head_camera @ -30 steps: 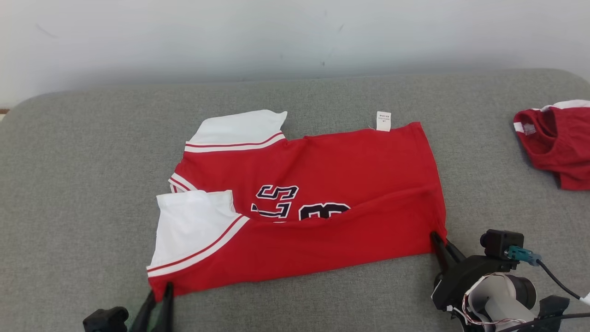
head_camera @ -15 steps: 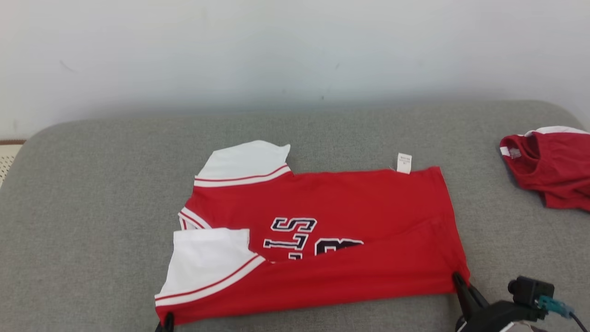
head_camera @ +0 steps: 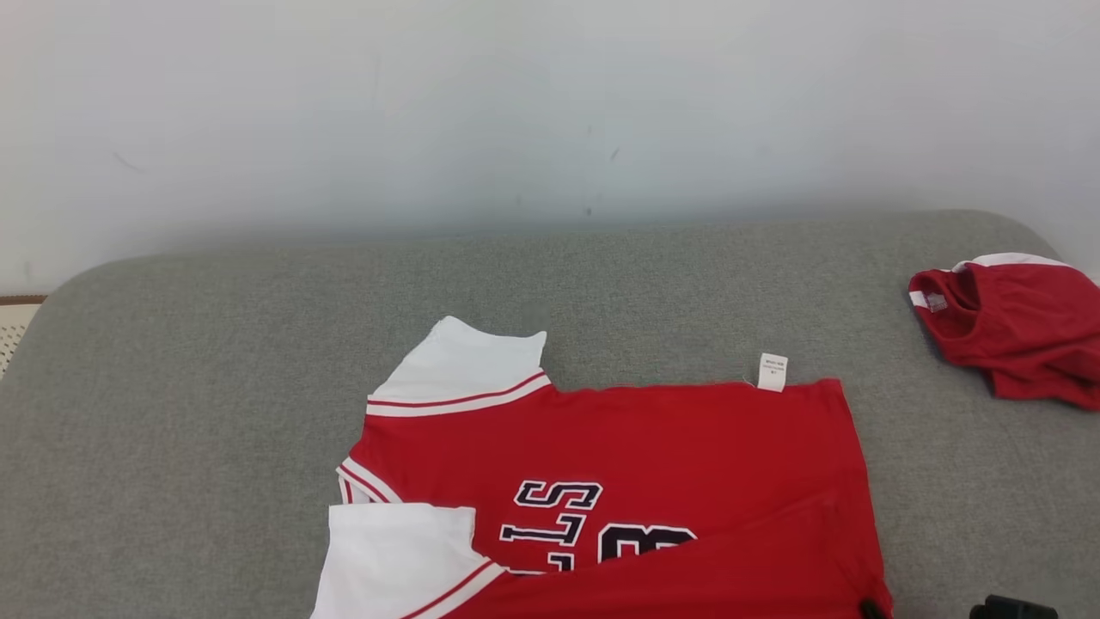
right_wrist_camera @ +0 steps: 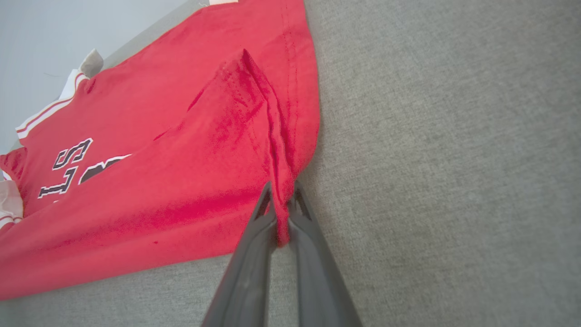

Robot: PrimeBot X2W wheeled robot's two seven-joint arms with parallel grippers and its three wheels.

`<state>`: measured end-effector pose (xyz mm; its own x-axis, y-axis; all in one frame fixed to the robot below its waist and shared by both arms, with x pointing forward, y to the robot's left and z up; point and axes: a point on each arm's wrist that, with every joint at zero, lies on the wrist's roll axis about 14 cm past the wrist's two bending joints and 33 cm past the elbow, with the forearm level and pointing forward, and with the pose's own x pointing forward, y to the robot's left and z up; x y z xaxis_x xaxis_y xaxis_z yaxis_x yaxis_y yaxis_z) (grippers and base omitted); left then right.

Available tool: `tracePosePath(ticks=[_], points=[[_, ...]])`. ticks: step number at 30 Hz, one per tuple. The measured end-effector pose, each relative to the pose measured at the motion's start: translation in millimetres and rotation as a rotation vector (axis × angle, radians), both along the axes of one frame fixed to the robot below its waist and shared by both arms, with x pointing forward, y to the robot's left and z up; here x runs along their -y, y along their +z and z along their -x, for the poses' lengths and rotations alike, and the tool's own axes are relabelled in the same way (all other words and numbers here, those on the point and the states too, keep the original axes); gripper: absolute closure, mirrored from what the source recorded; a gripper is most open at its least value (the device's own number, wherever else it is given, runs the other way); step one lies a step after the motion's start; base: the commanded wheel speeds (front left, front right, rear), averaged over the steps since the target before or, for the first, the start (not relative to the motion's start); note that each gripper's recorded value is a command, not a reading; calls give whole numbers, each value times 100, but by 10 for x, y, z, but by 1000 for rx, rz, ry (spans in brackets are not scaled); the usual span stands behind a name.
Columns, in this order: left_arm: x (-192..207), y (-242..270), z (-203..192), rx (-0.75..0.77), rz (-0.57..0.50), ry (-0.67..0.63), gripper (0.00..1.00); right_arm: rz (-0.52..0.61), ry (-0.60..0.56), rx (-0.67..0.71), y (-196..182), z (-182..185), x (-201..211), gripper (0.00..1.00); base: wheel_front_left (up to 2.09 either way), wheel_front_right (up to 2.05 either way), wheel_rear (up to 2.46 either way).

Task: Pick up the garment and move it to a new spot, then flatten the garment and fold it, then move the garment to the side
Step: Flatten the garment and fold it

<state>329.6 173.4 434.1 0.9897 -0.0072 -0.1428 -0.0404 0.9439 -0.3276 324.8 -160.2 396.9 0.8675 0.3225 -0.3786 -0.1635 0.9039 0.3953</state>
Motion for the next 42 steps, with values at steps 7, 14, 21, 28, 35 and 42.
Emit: tracePosePath(ticks=[7,14,21,28,35,42], points=[[22,-34,80,-14,11,12,7,-3,-23,-13,-5,51,60,0,0,0,0],[-36,168,13,51,-2,31,0,-2,-66,97,216,-84,111,0,0,0,0],[-199,649,-71,204,-75,66,0,12,-66,265,581,-224,59,0,0,0,0],[-313,968,-39,294,-212,109,0,62,-32,436,929,-310,-117,0,0,0,0],[-362,989,-31,296,-239,131,0,61,-19,461,938,-259,-323,0,0,0,0],[-249,1066,-254,327,-272,43,0,80,-36,477,967,-287,-265,0,0,0,0]])
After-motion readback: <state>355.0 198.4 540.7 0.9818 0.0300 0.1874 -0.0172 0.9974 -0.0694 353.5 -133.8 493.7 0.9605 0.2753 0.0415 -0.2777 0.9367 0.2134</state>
